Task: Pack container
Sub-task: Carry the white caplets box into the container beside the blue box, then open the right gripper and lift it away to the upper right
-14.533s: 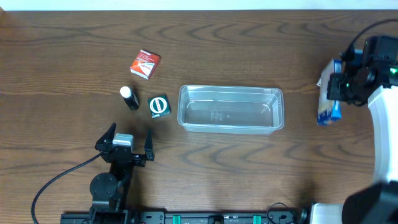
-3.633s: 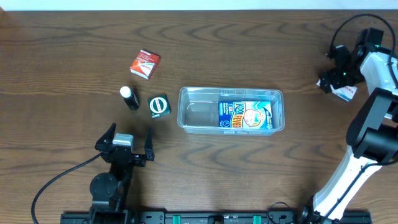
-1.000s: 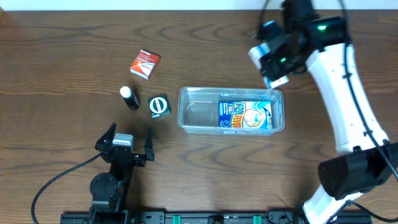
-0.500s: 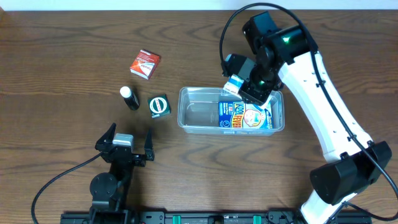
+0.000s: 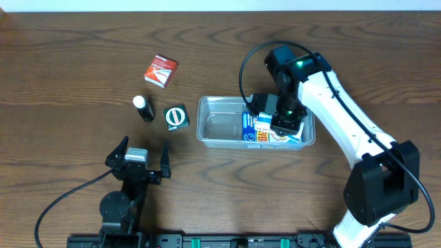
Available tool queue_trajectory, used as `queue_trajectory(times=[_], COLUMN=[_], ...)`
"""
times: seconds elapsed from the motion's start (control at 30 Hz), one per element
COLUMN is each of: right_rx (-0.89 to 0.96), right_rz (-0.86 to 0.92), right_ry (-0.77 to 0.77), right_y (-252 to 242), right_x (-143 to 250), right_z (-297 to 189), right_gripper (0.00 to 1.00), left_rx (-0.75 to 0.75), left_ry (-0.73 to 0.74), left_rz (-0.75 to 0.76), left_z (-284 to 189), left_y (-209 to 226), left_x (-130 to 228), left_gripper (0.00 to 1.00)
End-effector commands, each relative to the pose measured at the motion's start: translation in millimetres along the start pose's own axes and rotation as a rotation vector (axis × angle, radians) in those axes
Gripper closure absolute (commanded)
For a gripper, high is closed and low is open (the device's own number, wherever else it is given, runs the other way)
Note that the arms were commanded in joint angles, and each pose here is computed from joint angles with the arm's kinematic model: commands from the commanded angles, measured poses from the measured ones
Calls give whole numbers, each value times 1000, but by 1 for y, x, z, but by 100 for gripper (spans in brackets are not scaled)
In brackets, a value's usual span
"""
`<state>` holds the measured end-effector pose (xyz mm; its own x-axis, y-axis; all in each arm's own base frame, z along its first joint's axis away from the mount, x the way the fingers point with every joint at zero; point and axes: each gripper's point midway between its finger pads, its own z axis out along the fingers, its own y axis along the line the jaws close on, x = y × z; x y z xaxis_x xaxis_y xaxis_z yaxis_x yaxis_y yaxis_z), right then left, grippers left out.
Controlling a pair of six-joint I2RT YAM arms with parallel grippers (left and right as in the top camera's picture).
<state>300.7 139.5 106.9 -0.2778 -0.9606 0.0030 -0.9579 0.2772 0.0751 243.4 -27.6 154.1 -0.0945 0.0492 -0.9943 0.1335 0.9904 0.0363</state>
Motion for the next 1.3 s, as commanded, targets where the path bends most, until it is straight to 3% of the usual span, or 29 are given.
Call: queue_trajectory(times=[0.0, 0.4, 0.73, 0.77, 0.83, 1.1, 1.27], right_rx=[17, 45, 60, 53, 47, 185, 291], right_rz=[-45, 18, -13, -29, -60, 113, 432], right_ry=[21, -23, -108, -118, -135, -300, -466], right_y=[-8, -33, -21, -14, -2, -14, -62], right_x=[12, 28, -13, -20, -32, -61, -45], right_z=[5, 5, -8, -13, -26, -99, -152], right_gripper=[52, 49, 44, 38, 1, 1, 1], left_rx=[9, 9, 9, 9, 9, 9, 9], left_ry=[45, 45, 45, 45, 45, 45, 45], left_rz=[-1, -1, -1, -1, -1, -1, -1], left_z=[1, 1, 1, 1, 1, 1, 1], left_y=[-1, -1, -1, -1, -1, -1, -1], left_x=[15, 15, 15, 15, 15, 15, 15], left_gripper=[2, 2, 2, 2, 2, 2, 2])
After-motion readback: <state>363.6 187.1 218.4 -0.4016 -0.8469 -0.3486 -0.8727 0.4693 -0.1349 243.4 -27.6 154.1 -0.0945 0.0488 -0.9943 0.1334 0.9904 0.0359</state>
